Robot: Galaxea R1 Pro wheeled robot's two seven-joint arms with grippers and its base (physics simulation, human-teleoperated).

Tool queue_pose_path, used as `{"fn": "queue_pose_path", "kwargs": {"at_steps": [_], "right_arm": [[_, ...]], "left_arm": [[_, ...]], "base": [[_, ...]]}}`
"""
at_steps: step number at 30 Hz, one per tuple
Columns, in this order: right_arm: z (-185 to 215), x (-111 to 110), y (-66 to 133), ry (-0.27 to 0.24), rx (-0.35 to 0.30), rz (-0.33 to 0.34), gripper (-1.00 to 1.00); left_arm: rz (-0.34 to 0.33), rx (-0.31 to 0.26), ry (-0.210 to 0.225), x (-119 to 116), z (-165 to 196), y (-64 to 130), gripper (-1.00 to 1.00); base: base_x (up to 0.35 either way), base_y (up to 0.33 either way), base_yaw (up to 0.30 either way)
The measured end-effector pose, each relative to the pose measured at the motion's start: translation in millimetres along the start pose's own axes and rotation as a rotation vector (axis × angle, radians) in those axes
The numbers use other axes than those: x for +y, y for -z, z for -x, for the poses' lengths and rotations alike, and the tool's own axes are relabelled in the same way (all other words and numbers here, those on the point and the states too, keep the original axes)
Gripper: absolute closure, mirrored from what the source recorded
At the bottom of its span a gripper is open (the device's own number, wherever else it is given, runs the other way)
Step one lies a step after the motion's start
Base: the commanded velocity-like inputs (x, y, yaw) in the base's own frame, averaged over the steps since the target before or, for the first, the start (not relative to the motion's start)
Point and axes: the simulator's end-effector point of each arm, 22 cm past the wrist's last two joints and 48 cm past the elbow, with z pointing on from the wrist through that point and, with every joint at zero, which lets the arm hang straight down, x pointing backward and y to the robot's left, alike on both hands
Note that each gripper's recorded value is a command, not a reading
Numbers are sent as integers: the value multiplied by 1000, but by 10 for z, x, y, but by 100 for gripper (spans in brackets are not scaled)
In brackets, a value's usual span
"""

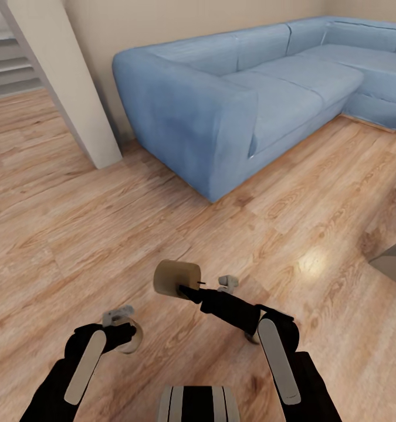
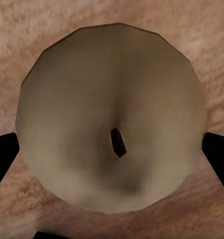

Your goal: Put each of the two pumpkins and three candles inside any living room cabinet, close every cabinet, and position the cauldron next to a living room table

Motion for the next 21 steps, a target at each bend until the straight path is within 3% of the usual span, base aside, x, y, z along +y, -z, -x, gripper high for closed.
{"fn": "queue_pose_path", "kwargs": {"at_steps": [11,21], "right_arm": [[124,168,75,36,-27,1,100],[218,356,148,69,-47,15,100]], "left_arm": [[-15,-50,3,-40,173,200,100],[-12,-95,49,77,347,377,100]], "base": [[-133,0,0],[-6,0,0]]}}
